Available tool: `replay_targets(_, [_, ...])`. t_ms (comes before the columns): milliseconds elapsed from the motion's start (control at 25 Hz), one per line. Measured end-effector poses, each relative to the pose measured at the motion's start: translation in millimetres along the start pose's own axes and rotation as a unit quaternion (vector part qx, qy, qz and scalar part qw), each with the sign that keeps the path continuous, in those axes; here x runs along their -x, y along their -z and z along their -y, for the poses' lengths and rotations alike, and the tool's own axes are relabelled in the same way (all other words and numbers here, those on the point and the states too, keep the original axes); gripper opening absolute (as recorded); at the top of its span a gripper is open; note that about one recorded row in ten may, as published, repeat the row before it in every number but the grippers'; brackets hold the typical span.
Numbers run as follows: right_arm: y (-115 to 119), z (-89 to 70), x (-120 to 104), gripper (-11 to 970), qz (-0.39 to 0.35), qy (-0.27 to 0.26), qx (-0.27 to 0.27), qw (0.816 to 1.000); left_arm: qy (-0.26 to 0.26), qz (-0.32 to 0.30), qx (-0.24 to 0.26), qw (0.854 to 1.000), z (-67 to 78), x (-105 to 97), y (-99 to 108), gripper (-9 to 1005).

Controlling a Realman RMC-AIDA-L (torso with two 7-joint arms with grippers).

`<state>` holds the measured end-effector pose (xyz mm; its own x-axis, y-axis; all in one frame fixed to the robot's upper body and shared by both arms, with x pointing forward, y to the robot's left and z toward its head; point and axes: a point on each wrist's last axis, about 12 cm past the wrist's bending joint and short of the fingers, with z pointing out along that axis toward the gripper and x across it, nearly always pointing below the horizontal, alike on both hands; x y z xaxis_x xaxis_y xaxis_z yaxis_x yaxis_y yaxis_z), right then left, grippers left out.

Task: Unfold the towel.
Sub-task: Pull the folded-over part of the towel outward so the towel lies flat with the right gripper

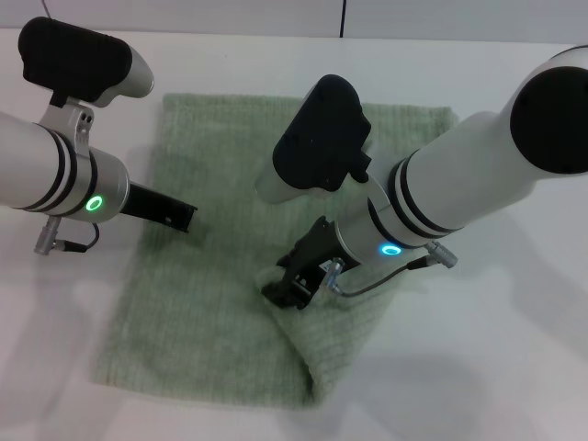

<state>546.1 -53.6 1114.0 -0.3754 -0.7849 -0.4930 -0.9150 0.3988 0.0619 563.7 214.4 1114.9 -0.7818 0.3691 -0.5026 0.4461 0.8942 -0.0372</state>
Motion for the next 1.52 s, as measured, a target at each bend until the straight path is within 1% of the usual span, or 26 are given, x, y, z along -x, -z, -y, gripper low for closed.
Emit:
replay_targets(240, [1, 1.6, -1, 401, -0.004, 0.0, -0.001, 1.0, 0.0, 0.0, 0.0, 1.0, 0.2, 0, 0, -1])
replay_targets(320, [2, 3.0, -1, 164, -0.005, 0.0, -0.001, 1.0, -0.001, 0.0, 0.0, 1.0, 0.2, 0, 0, -1])
replay_targets(560, [10, 6.4, 2, 90, -0.002, -0.008, 0.0, 1.0, -0.003, 0.001, 0.0, 1.0, 0.3, 2, 1, -1])
replay_targets(760, [21, 6.0, 5, 29, -0.009, -0.006, -0.005, 1.0, -0.004, 0.0, 0.0, 1.0, 0.1, 1, 0, -1])
replay_targets(1120, [44, -0.1, 9, 28, -0.028, 0.0, -0.011, 1.0, -0.005, -0.002, 0.0, 1.0, -0.3, 0, -1, -1])
replay_targets(1240, [52, -2.1, 8, 28, -0.035, 0.003, -0.021, 0.999, -0.004, -0.004, 0.0, 1.0, -0.6, 0, -1, -1])
replay_targets(1280, [59, -3.8, 9, 28, -0.037, 0.006, -0.03, 0.999, -0.004, -0.004, 0.0, 1.0, -0.7, 0, -1, -1])
replay_targets(1400, [65, -6.1, 10, 28, -0.036, 0.009, -0.038, 0.999, -0.003, -0.005, 0.0, 1.0, -1.0, -1, -2, -1])
replay_targets(1480, [75, -10.9, 12, 28, -0.031, 0.014, -0.051, 0.998, -0.003, -0.005, 0.001, 1.0, -1.1, -1, -2, -1])
replay_targets(1520, [75, -10.9, 12, 28, -0.031, 0.014, -0.051, 0.998, -0.003, -0.005, 0.001, 1.0, -1.1, -1, -2, -1])
